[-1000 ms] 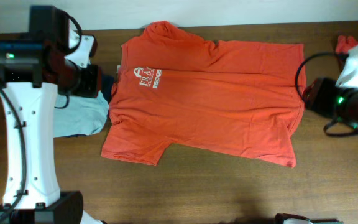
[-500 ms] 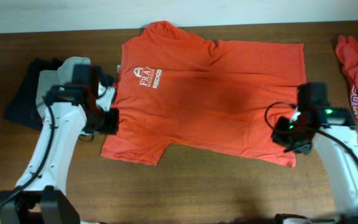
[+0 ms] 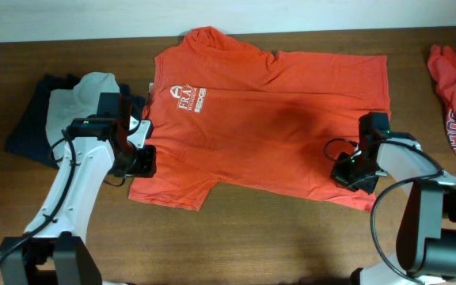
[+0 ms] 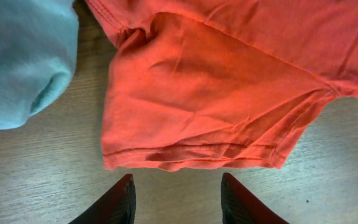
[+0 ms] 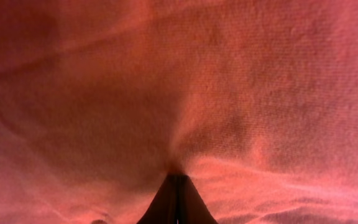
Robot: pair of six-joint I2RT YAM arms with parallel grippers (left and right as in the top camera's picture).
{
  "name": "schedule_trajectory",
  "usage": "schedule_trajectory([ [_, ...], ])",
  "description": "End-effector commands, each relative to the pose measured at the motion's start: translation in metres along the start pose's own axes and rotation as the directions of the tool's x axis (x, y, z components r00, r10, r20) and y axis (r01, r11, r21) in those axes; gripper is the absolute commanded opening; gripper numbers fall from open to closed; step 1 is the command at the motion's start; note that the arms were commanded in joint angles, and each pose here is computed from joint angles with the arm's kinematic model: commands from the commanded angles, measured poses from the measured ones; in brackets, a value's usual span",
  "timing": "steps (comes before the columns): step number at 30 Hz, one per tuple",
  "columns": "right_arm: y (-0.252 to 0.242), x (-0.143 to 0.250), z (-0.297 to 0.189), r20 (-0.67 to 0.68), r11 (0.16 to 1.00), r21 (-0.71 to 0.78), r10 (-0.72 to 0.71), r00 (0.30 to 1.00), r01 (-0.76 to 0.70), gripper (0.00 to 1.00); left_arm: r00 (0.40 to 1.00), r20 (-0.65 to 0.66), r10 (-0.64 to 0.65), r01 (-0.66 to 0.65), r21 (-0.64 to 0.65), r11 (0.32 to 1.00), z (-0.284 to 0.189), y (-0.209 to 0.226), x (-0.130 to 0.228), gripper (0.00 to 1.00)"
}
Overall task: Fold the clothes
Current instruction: 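Move both grippers down to the shirt's lower left and right corners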
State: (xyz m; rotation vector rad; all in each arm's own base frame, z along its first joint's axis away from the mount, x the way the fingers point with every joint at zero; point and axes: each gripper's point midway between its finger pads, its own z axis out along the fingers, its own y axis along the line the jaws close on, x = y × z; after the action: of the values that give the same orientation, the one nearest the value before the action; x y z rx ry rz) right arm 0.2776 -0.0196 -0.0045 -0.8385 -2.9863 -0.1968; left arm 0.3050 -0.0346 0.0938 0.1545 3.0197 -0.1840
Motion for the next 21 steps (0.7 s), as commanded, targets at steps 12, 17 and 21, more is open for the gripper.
schedule_trajectory([
  [12, -0.025, 0.065, 0.008, -0.173, 0.997, 0.078, -0.01, 0.985, 0.024, 0.04, 1.0, 0.021, -0.01, 0.01, 0.012, 1.0, -0.006, -0.003, 0.0, 0.44],
  [17, -0.013, 0.032, -0.025, 0.021, 1.0, 0.002, -0.019, 1.0, 0.019, 0.04, 1.0, 0.021, -0.01, 0.01, 0.012, 1.0, -0.006, -0.003, 0.0, 0.49],
  [21, -0.019, 0.02, -0.046, 0.093, 0.999, -0.032, 0.028, 0.995, -0.025, 0.16, 1.0, 0.017, -0.011, 0.011, 0.014, 1.0, -0.006, -0.003, 0.001, 0.62],
])
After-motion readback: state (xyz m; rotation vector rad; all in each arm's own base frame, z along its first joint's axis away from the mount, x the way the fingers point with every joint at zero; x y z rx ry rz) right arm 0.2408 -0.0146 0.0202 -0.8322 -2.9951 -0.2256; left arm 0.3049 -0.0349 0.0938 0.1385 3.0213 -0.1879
